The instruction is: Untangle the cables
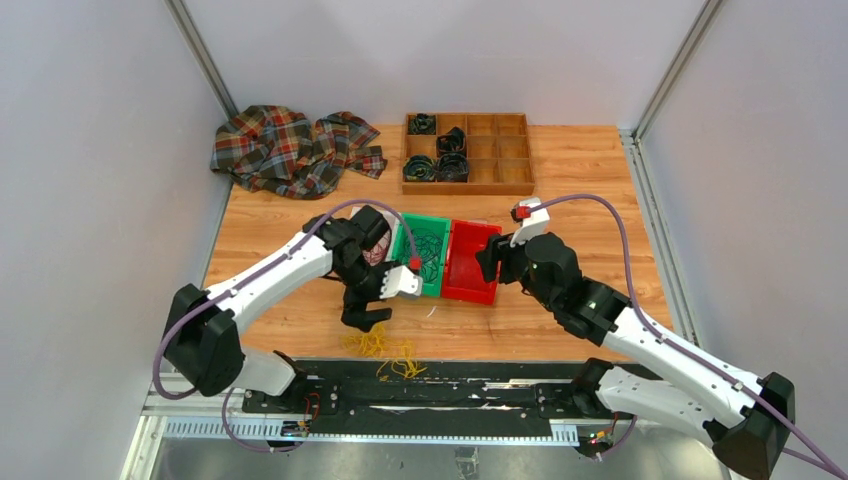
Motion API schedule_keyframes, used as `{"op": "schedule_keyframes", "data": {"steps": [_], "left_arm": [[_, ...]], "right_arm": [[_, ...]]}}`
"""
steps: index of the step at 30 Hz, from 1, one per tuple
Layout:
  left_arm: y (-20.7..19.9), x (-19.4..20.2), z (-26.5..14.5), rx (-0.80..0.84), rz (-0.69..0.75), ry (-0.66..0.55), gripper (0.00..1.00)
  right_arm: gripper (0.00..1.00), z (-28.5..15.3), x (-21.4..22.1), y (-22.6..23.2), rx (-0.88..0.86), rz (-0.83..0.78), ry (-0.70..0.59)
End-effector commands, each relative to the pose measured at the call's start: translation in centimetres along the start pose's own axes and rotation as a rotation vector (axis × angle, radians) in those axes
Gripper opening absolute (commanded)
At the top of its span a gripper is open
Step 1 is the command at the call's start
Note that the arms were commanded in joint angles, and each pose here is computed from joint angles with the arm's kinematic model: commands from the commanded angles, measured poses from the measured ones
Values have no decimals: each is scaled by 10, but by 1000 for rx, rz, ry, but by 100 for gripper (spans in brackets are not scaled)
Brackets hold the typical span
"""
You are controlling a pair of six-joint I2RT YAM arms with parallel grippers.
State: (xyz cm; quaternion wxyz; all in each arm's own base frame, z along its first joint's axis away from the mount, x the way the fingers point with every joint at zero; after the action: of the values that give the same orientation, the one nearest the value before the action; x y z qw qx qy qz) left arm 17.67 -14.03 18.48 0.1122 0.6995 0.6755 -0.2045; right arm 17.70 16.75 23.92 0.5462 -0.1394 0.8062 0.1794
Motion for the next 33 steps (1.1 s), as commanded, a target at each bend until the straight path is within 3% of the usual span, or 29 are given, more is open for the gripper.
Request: {"op": "schedule_keyframes", "data": {"steps": [1, 8, 15, 21, 28, 33], "left_arm": [[-6, 4, 25, 128, 2, -46, 82], [21, 2, 58, 130, -6, -45, 70], [15, 19, 72, 172, 9, 5, 33], [15, 8, 49, 78, 1, -22, 3], [6, -31, -26, -73, -16, -128, 1], [-10, -41, -64, -164, -52, -175, 1]], "right_arm": [[58, 2, -3, 0, -11, 26, -11], [56, 3, 0, 2, -18, 43, 3], [50, 1, 4, -2, -4, 46, 1], [41, 0, 0, 0, -9, 49, -7], [33, -2, -8, 6, -65, 56, -31], [44, -6, -19, 30, -202, 46, -84]]}}
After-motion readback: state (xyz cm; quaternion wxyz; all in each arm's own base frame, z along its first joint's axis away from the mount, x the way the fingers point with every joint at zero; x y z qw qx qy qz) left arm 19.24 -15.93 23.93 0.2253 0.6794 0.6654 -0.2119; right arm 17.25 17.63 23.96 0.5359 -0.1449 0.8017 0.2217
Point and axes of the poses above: each gripper's point midway between its finger pads, its own z axis out along the fingers, its own y axis along the line the jaws close on, x = y × z, the point moved 8 cm from there along -z, back along the fingers, and after that the axes turned 2 degrees about -z, right-handed, at the moved point
